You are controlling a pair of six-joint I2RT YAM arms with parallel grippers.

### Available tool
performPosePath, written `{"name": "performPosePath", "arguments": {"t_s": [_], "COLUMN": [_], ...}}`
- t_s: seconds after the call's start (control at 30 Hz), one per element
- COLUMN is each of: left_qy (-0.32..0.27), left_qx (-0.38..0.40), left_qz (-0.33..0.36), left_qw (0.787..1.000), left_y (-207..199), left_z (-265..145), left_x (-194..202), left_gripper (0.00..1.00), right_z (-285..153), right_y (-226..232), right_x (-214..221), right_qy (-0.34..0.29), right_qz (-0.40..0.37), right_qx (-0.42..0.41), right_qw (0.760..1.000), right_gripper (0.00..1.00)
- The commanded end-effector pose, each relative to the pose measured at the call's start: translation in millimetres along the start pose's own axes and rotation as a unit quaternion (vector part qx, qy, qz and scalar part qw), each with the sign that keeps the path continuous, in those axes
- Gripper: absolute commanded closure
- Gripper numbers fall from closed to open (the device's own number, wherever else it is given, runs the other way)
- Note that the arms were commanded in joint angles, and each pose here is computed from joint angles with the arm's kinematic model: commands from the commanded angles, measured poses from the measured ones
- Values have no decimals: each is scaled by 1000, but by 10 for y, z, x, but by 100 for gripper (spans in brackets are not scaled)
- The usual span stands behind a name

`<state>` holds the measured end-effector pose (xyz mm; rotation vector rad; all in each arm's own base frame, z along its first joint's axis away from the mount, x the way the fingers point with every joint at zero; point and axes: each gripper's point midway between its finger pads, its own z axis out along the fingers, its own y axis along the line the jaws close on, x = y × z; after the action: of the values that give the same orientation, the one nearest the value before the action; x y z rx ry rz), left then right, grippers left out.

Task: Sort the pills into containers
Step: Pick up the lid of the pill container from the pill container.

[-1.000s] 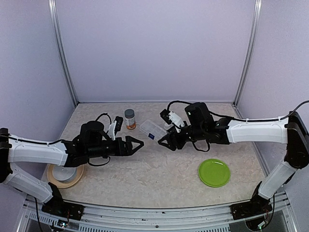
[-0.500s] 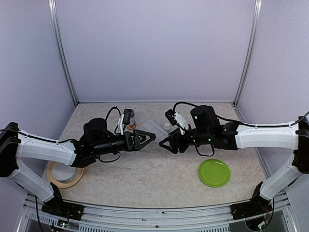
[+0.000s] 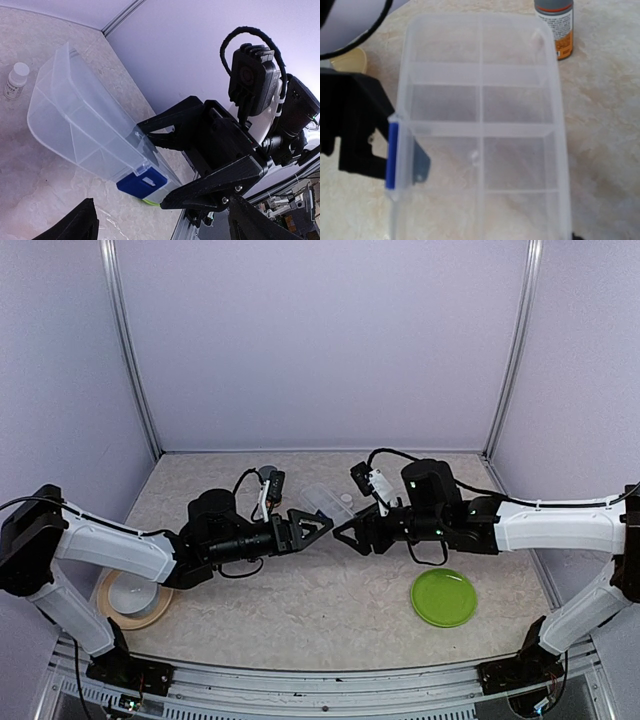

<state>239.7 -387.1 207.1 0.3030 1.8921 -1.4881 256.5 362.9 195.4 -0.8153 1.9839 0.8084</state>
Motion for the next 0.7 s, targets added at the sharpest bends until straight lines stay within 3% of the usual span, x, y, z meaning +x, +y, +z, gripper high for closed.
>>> {"name": "performPosePath", "arguments": {"t_s": [0.0,0.67], "left_qy": [-15,-16], "left_qx": [54,86], "left_qz": [3,4], "left_qw": [998,996], "left_y": [-280,-389], "left_z": [100,69], "left_x": [-132,-125], "left_gripper": [14,40], "right_z": [-59,-50], "right_y": [77,40], "right_x": [-119,-76], "right_qy": [-24,-24], "right_qz": [0,-4], "right_qx": [-5,4], "right_qw": [1000,1000], "right_gripper": [49,49]}}
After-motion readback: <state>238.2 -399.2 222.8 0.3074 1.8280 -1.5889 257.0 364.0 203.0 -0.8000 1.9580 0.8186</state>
